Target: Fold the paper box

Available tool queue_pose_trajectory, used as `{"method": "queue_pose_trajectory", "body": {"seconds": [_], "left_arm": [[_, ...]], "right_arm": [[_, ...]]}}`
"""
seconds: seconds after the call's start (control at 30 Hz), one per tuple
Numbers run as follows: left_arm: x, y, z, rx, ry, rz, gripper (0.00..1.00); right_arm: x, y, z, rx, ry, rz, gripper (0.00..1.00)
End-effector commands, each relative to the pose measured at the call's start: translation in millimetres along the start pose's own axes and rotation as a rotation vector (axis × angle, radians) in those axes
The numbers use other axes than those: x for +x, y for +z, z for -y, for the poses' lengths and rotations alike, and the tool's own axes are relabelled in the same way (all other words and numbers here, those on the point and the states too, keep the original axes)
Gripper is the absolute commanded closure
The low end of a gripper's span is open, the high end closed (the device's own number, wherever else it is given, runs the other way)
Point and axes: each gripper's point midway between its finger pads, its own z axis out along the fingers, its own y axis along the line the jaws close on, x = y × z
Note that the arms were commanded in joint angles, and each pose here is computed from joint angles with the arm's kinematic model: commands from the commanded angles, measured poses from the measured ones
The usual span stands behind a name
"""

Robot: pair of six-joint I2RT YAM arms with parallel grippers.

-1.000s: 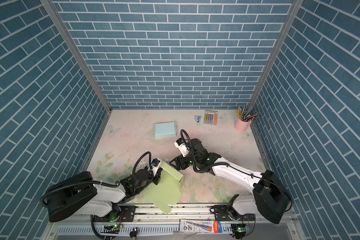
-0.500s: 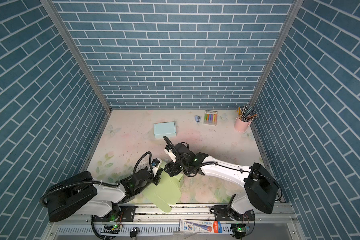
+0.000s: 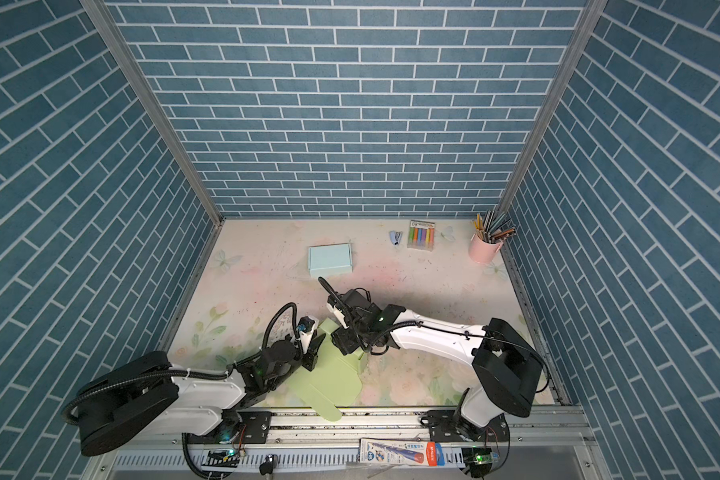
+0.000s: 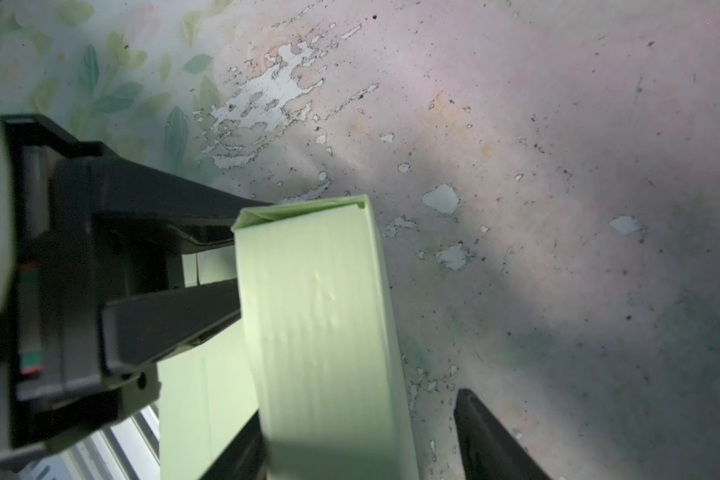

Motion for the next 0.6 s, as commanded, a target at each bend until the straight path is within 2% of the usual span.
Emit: {"method": "queue_pose_trajectory", "body": {"seconds": [0.0, 0.33, 0.47, 0.57], "left_arm": [[9.7, -2.8, -2.7, -0.022, -0.044, -0.06, 0.73], [-8.3, -17.4, 5.3, -0.012, -0.164, -0.135, 0.61], [-14.4, -29.6, -6.3, -0.084, -0.232, -0.176, 0.58], [-23.4, -41.5, -18.8, -0.132, -0.296, -0.176, 0.49]], "right_arm": [[3.0, 0.1, 9.6, 0.037, -0.009, -0.009, 0.4], [2.2, -11.2, 36.8, -0.075, 0.131, 0.094, 0.55], [3.4, -17.8, 48.4, -0.12, 0.194, 0.141, 0.6], [3.1, -24.7, 57.9, -0.166, 0.249, 0.193, 0.63]]}}
